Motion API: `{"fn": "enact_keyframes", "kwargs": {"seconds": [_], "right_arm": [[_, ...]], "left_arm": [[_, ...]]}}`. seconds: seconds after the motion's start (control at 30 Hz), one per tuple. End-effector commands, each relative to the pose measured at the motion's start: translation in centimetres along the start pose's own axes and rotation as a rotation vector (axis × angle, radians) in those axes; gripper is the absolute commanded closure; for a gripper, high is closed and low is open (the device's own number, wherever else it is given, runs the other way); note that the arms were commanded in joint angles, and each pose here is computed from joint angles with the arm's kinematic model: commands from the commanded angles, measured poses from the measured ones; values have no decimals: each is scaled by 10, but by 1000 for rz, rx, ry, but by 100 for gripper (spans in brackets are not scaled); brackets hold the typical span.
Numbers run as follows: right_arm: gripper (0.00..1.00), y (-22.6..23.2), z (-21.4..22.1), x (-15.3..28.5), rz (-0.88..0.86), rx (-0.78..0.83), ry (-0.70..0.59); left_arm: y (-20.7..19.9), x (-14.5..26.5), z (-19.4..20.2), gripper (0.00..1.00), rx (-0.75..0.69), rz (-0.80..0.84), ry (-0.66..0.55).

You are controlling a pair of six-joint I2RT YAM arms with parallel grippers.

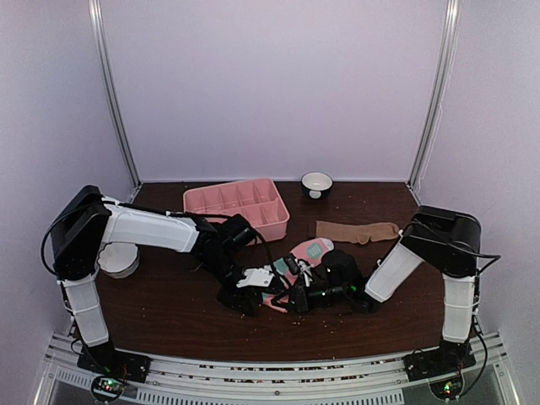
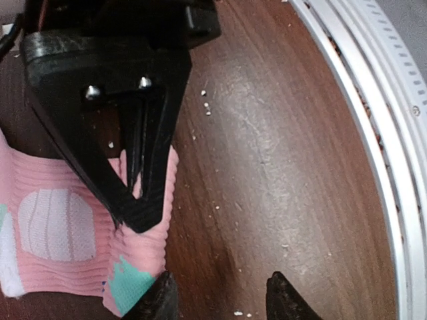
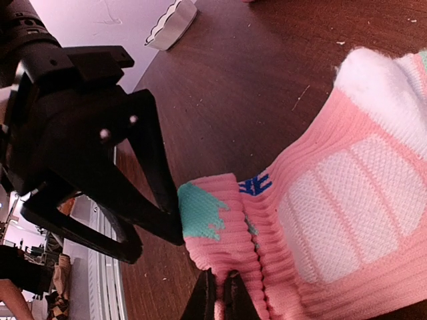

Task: Roll the socks
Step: Roll the sock at the center of the board.

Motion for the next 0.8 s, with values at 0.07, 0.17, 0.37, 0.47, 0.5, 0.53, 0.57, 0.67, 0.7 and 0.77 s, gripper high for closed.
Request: {"fn": "enact_keyframes", "kwargs": {"seconds": [0.07,0.17,0.37,0.47,0.5,0.53,0.57,0.67,0.7,0.77], "right_arm": [[100,-40,88,19,176,-283,304],[100,-41,90,20,180,-288,321],[100,-43,91,22,189,-297,324],[100,-44,93,23,195,-300,335],[100,-44,93,23,196,-299,336],[100,-45,93,23,198,-299,336],[100,-45,93,23,199,-299,336],[100,-46,92,22,204,-297,339],[100,-46,93,22,204,-298,340],[100,-47,93,22,205,-299,340]], "left_arm": [[25,-5,-20,55,-89,-145,-23],[28,-5,-24,56,-90,-159,-28],[28,2,-30,56,-108,-197,-47],[27,5,-32,56,-115,-195,-52],[25,6,-32,57,-115,-190,-53],[24,7,-32,57,-112,-185,-56],[23,8,-32,57,-112,-178,-63],[17,10,-35,58,-111,-144,-89],[15,11,-35,58,-111,-138,-96],[15,12,-37,58,-107,-136,-110]]}}
Point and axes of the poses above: each gripper's point midway between its finger pads, its own x axis back along the fingers, its own y axis along the line the jaws close on, z = x × y, the point moved 6 cm from there along x, back along the fingers, and after that the axes turned 15 degrees about x, right-handed, at the moved point
